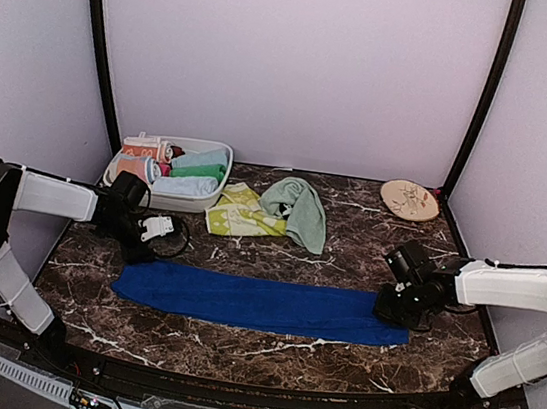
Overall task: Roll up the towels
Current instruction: Smooth out the towel at the center of the board.
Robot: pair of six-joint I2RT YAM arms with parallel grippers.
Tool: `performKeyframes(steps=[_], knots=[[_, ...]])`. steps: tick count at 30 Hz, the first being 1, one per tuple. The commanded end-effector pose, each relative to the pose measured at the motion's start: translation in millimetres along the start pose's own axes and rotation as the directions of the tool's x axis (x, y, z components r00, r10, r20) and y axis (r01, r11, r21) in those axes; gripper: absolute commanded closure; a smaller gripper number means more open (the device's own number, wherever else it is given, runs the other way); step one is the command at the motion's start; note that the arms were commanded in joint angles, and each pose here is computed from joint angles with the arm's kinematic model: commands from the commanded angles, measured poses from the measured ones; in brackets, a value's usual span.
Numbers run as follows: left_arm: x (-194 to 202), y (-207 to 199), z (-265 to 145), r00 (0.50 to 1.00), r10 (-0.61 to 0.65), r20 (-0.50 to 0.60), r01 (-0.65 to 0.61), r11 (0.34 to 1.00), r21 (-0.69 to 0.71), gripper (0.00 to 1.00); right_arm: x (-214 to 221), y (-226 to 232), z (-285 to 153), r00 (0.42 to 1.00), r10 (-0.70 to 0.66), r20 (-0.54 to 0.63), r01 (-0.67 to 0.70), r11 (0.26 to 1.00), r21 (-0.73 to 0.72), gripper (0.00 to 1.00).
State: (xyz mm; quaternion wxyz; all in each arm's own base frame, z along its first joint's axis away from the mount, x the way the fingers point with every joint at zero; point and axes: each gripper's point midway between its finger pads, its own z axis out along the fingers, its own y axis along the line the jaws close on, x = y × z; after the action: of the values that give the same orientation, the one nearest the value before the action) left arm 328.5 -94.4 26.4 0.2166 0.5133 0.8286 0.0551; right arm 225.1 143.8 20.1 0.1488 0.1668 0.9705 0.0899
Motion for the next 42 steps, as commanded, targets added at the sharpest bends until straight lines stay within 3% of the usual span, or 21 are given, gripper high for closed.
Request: performKeyframes(steps=[1, 8, 12, 18, 25, 32, 42], knots=[[25, 0, 14, 0.995, -0.006, -0.096, 0.005, 1.0, -0.012, 0.43, 21, -34, -7, 0.999, 0.03, -0.016, -0.029, 0.998, 0.061, 1.0], [23, 2, 12, 0.996, -0.004, -0.087, 0.003, 1.0, -0.01, 0.44, 40, -71, -33, 0.997, 0.077, 0.0, -0.076, 0.993, 0.085, 1.0], [24, 0, 11, 0.996, -0.009, -0.09, 0.008, 1.0, -0.003, 0.45, 46, -66, -43, 0.994, 0.108, -0.006, -0.108, 0.994, 0.0, 1.0], [21, 2, 8, 0.996, -0.021, -0.082, 0.021, 1.0, -0.003, 0.45, 12, -25, -66, 0.994, 0.084, 0.066, -0.078, 0.993, -0.091, 1.0], [20, 3, 7, 0.996, -0.038, -0.086, 0.039, 0.999, 0.002, 0.45, -5, 26, -36, 0.999, -0.015, 0.032, 0.018, 0.995, -0.094, 1.0], [21, 6, 5, 0.995, -0.032, -0.094, 0.031, 0.999, -0.013, 0.45, 49, -14, -6, 0.998, 0.011, -0.069, -0.012, 1.0, -0.026, 1.0], [36, 21, 14, 0.988, -0.029, -0.148, 0.016, 0.996, -0.089, 0.46, 84, -64, -29, 0.993, 0.062, -0.099, -0.058, 0.997, 0.049, 1.0]])
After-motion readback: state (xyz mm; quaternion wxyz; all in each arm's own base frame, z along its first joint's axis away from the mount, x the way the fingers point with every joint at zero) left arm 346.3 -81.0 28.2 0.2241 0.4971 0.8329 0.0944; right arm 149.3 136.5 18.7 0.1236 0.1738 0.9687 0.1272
